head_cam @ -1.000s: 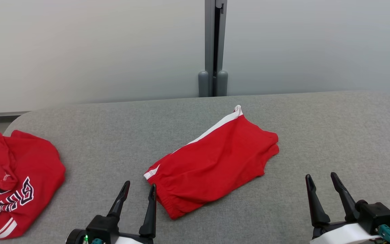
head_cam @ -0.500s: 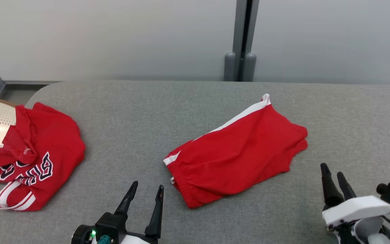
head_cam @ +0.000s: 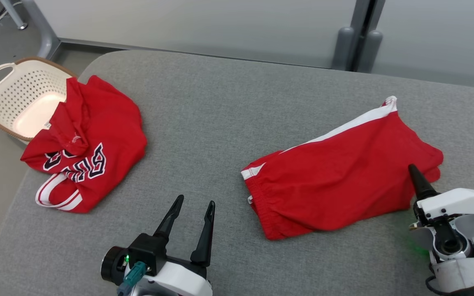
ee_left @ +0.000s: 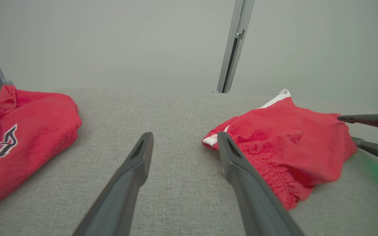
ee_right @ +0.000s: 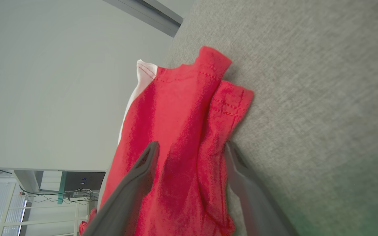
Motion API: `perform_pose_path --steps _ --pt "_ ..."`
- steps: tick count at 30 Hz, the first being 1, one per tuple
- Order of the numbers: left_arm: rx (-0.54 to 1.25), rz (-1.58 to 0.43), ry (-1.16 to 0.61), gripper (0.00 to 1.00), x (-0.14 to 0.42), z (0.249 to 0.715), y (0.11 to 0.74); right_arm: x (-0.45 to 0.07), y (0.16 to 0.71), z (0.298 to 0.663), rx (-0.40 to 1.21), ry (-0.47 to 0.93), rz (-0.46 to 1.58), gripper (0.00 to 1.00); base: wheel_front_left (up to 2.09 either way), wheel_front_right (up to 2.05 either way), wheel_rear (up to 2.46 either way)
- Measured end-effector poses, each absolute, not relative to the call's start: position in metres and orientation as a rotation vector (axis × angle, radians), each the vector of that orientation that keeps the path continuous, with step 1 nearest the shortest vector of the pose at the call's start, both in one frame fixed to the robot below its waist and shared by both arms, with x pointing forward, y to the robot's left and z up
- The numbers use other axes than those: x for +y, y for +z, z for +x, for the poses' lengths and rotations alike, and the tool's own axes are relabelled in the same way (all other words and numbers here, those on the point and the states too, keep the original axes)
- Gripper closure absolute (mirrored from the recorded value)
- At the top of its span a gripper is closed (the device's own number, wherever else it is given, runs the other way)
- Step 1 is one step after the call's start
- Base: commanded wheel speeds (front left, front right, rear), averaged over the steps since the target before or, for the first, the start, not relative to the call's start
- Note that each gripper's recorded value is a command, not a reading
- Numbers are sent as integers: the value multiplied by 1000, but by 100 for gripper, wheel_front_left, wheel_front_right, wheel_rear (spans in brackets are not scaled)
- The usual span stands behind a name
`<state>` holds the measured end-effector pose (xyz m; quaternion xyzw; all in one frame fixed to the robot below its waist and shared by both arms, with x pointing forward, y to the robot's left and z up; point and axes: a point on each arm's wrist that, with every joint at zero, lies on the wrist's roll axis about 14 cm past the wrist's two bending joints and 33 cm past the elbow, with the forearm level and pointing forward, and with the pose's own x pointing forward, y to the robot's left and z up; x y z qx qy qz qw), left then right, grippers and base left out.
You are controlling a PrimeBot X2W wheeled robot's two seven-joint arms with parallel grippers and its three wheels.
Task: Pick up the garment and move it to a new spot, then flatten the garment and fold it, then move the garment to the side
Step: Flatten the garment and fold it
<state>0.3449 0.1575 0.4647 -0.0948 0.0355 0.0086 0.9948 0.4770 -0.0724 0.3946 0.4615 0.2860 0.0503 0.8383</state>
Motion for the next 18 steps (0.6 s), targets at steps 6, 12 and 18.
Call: perform_pose_path --steps 6,12,18 --pt "86 -183 59 0 168 342 461 -64 377 496 665 76 946 0 0 0 0" --pt "103 -188 84 0 173 340 456 -54 373 510 697 81 912 0 0 0 0" --pt "110 -194 86 0 173 341 454 -49 372 519 710 81 902 0 0 0 0"
